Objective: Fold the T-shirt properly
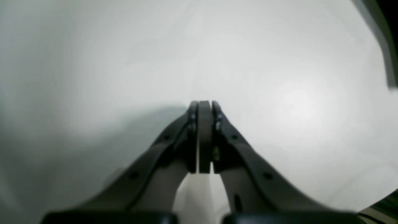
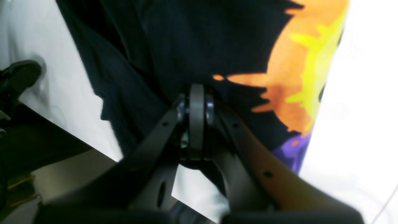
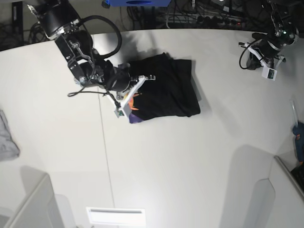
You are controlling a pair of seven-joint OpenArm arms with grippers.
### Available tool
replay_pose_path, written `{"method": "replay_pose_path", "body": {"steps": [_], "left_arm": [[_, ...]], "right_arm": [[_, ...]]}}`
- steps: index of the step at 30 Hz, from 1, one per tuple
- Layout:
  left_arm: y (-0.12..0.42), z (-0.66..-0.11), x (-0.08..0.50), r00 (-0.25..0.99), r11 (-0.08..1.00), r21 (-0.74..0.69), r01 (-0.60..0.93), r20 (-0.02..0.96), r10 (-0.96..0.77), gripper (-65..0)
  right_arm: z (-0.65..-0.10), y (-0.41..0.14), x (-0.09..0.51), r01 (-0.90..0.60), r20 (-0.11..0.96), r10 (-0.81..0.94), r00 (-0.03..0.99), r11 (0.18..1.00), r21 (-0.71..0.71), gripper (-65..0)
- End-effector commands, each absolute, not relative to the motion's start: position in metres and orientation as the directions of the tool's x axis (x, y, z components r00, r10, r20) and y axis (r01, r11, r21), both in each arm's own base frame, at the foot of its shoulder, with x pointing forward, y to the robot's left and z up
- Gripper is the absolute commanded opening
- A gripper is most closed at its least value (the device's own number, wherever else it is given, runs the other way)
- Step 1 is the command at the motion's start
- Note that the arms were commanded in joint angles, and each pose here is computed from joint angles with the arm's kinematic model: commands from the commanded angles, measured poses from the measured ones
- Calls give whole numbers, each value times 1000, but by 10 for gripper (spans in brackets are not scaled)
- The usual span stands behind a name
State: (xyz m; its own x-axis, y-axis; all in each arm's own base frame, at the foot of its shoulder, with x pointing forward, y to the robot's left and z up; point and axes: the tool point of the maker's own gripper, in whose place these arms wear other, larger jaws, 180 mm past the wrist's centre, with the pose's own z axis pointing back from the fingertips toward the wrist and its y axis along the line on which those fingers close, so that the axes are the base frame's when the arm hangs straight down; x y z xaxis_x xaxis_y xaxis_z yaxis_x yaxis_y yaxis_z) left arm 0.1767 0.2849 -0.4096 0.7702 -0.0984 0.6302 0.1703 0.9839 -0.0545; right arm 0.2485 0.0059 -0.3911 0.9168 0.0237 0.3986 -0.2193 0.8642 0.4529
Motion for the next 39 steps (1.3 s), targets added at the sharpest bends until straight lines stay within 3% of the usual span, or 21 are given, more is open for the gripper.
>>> {"method": "replay_pose_path", "body": {"steps": [1, 10, 26, 39], "left_arm": [[287, -399, 183, 744, 982, -44, 185, 659, -111, -650], [287, -399, 184, 743, 982, -43, 185, 660, -111, -650], [287, -400, 183, 745, 982, -45, 185, 658, -110, -650], [276, -387, 189, 715, 975, -29, 221, 685, -141, -650]], "right_arm": [[-384, 5, 256, -234, 428, 21, 903, 861, 451, -650], [-394, 21, 238, -276, 397, 86, 914, 849, 451, -650], [-391, 101, 217, -351, 365, 163, 917, 765, 540, -650], [-373, 114, 224, -425, 444, 188, 876, 734, 529, -650]]}}
